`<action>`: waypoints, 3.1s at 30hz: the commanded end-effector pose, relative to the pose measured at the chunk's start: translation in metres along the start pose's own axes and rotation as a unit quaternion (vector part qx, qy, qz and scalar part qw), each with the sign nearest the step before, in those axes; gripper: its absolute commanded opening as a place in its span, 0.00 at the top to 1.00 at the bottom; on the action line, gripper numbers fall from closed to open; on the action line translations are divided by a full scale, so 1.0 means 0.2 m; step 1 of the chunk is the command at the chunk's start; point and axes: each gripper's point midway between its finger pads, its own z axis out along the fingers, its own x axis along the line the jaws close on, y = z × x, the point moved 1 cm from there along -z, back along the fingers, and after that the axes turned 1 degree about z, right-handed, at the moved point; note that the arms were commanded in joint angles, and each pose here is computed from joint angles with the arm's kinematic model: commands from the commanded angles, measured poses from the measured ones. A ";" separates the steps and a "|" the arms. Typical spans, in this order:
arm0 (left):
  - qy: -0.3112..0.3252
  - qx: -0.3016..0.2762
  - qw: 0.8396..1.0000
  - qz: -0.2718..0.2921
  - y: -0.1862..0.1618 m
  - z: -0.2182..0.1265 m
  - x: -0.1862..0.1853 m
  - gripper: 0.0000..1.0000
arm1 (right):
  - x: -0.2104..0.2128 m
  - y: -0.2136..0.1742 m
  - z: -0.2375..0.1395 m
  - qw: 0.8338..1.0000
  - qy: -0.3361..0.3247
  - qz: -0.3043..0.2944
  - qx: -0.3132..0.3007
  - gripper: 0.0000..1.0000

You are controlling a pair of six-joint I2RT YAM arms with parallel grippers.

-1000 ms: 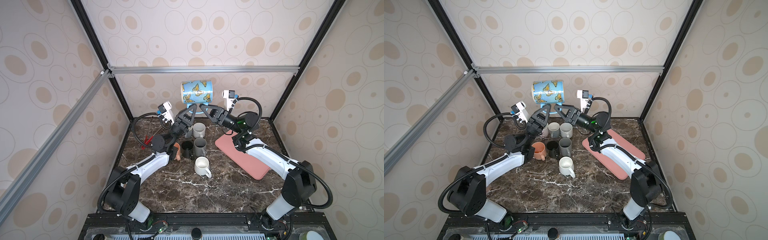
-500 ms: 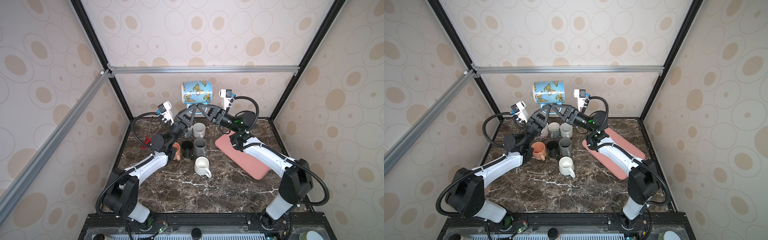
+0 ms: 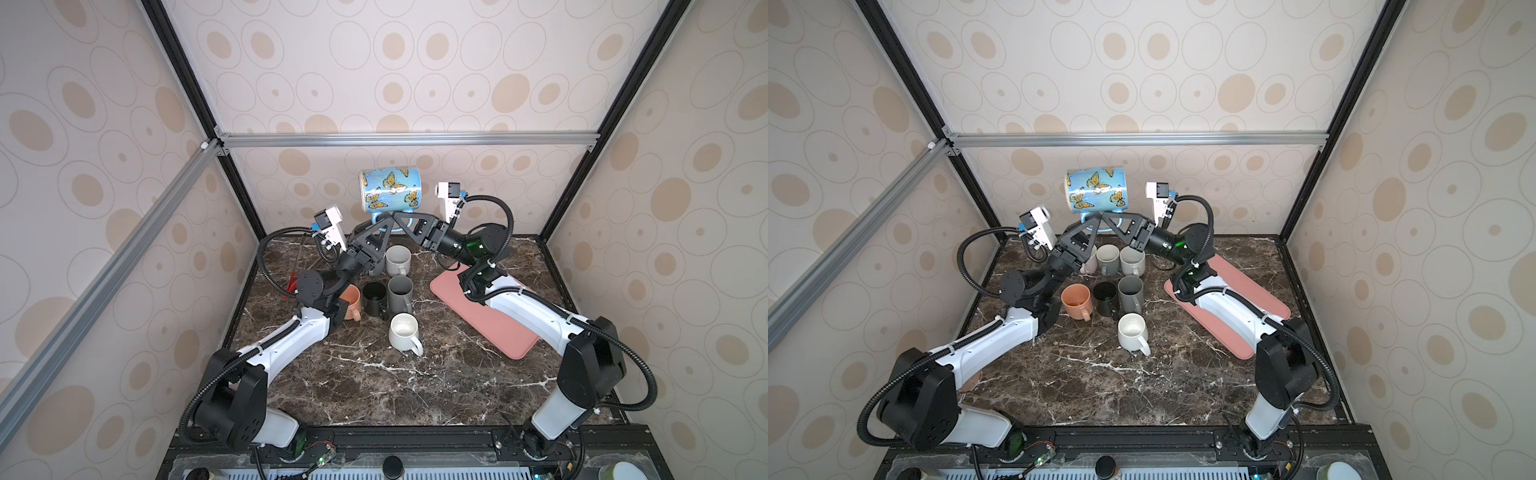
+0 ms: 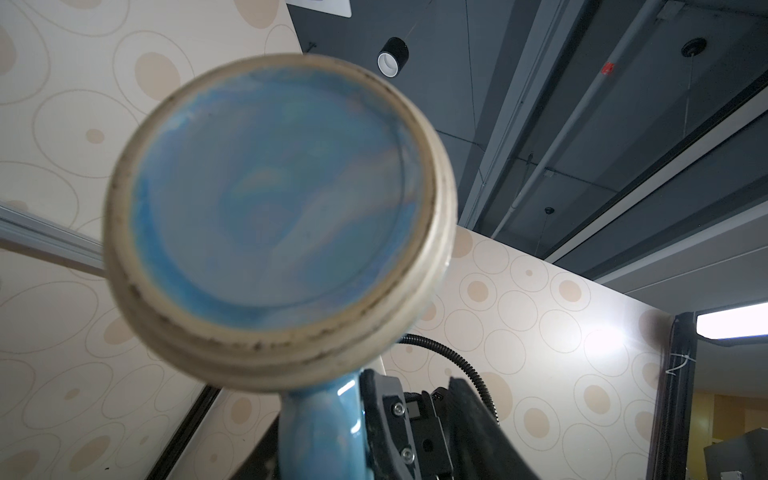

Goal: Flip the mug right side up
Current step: 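Grasp the blue mug's handle with the right gripper while the left holds it, then open the left gripper and draw it back while the right lowers the blue mug, then set the blue mug upright on the table beside the white mug with the right gripper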

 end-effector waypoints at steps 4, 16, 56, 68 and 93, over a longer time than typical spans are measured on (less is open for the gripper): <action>0.046 0.011 0.998 0.034 0.02 -0.04 0.01 0.46 | 0.20 0.10 -0.01 0.997 0.047 -0.048 -0.038 1.00; 0.176 0.049 0.976 0.121 0.04 -0.21 0.06 0.44 | 0.06 0.07 -0.04 0.997 -0.039 -0.048 -0.041 1.00; 0.495 0.071 0.791 0.353 0.30 -0.94 0.07 0.40 | -0.53 -1.48 -0.29 0.800 -0.362 -0.216 0.427 1.00; 0.509 0.077 0.778 0.359 0.30 -0.98 0.09 0.39 | -0.75 -1.54 -0.43 0.732 -0.451 -0.245 0.448 1.00; 0.529 0.086 0.746 0.396 0.37 -0.97 0.09 0.31 | -0.59 -1.31 -0.38 0.750 -0.470 -0.260 0.387 0.53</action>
